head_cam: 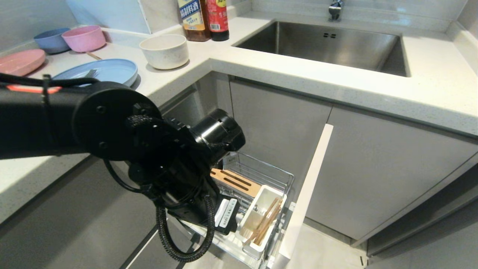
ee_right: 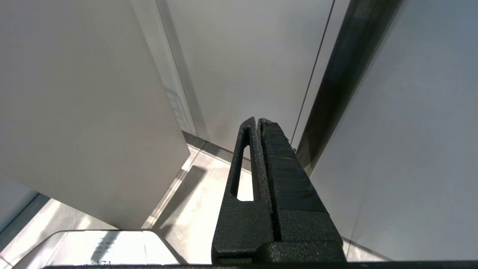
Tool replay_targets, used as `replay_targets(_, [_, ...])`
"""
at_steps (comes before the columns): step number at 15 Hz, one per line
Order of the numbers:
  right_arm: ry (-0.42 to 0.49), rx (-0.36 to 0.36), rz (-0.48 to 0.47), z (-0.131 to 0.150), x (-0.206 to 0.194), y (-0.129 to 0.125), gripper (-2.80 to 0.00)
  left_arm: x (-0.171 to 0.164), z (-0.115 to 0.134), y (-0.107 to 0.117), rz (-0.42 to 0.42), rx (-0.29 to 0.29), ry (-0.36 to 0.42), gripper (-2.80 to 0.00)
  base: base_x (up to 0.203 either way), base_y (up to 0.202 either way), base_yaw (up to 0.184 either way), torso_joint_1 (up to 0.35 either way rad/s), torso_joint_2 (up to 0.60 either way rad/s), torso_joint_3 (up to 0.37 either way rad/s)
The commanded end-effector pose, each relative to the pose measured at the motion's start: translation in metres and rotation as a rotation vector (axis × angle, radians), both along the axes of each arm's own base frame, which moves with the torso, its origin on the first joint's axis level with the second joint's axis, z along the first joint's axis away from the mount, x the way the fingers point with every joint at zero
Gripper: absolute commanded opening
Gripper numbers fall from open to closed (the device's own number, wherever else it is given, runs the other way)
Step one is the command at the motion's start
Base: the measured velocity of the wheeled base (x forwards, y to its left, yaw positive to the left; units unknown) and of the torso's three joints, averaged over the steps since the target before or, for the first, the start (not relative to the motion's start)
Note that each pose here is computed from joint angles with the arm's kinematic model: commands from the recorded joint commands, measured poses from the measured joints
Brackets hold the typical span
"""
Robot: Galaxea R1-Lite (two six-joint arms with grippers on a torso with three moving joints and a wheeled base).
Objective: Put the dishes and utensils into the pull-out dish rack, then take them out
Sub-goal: Pick up the fork and place it in the cupboard
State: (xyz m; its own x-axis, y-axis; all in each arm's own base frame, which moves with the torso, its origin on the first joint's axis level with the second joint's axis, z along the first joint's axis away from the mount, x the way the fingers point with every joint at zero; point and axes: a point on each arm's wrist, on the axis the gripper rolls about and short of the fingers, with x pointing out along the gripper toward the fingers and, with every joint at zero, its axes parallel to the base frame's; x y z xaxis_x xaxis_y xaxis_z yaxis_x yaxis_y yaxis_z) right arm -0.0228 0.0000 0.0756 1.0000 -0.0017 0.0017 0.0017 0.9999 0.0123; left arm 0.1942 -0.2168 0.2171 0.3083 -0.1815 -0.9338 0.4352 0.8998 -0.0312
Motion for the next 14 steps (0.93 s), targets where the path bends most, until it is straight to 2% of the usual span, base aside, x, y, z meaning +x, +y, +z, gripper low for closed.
replay_targets(1, [0.002, 0.0, 0.0, 0.0, 0.0, 0.0, -2.8, -0.013, 0.02, 0.016, 0.025, -0.027, -0.069, -2.8, 0.0, 0.0, 0.0, 0.0, 0.0, 0.0])
replay_targets(5, [0.001, 0.0, 0.0, 0.0, 0.0, 0.0, -2.8, -0.031, 0.053, 0.042, 0.131, -0.059, -0.244, -2.8, 0.0, 0.0, 0.0, 0.0, 0.0, 0.0])
replay_targets(9, [0.001, 0.0, 0.0, 0.0, 0.0, 0.0, -2.8, -0.039, 0.094, 0.082, 0.329, -0.104, -0.479, -2.8, 0.0, 0.0, 0.0, 0.0, 0.0, 0.0])
replay_targets(12, [0.002, 0.0, 0.0, 0.0, 0.0, 0.0, -2.8, -0.037, 0.124, 0.122, 0.457, -0.125, -0.622, -2.8, 0.0, 0.0, 0.0, 0.0, 0.0, 0.0])
replay_targets(14, [0.002, 0.0, 0.0, 0.0, 0.0, 0.0, -2.8, -0.039, 0.141, 0.149, 0.527, -0.11, -0.732, -2.8, 0.0, 0.0, 0.0, 0.0, 0.0, 0.0])
